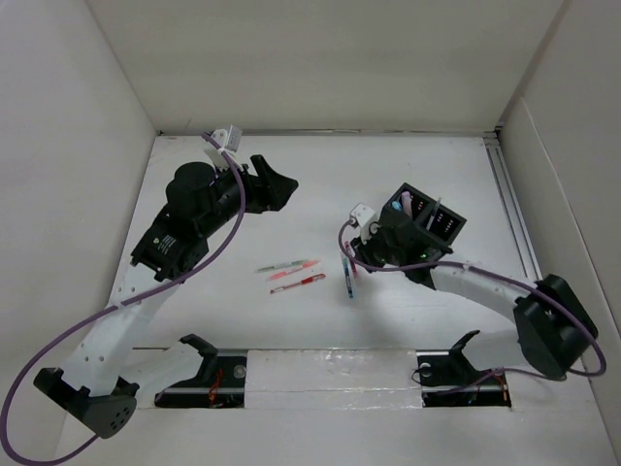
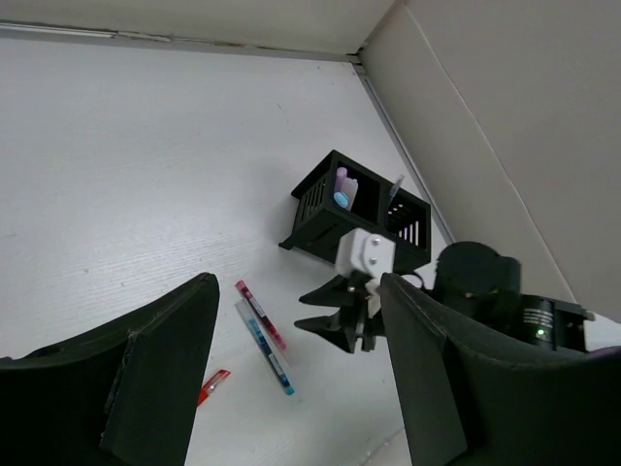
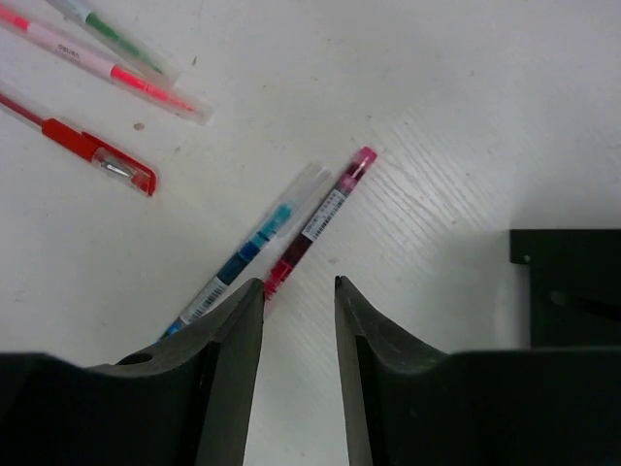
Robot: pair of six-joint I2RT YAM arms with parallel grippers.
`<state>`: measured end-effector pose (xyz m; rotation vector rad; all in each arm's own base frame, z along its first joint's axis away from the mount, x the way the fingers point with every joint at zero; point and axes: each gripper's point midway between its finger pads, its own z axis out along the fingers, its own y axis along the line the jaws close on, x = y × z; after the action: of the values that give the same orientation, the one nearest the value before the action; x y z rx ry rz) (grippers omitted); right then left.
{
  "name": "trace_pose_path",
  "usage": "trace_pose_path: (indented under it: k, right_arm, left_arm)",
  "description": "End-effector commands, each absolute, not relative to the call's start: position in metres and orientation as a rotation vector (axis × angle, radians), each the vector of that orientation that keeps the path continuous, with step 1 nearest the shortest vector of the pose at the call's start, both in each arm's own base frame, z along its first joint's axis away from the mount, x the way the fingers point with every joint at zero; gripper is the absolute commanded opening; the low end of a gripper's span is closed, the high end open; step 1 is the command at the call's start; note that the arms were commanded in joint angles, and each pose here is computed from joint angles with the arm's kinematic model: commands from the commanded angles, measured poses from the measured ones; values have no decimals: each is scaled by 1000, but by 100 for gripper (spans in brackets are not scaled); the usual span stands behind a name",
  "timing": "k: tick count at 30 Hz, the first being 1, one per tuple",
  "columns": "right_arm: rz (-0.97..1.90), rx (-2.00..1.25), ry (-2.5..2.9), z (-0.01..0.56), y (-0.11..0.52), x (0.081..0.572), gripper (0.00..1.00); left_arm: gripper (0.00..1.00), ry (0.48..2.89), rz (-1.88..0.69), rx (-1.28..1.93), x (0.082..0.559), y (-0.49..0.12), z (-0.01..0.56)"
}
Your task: Organize the desk
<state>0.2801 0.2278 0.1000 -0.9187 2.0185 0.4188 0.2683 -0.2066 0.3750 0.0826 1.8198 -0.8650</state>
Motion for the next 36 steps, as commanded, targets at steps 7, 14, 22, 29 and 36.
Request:
trace_pose_path:
  k: [7,14,22,29,36]
  right_arm:
    - [330,-829,2079,89,253,323,34]
    - [360,-855,2129,60,260,322,30]
    - [388,-838,2177,37,265,321,28]
    - [351,-830,2224,23,261,332,1]
    - [402,-769,1972,129,261,360,0]
  left_arm:
    - [64,1751,-872,91,258,-199,391]
    - [63,1755,-833,72,255,-190,390]
    - [63,1759,-848,80,254,-193,390]
    - [64,1764,-842,86,254,-193,390]
    - [63,1771,-831,87,257,-193,388]
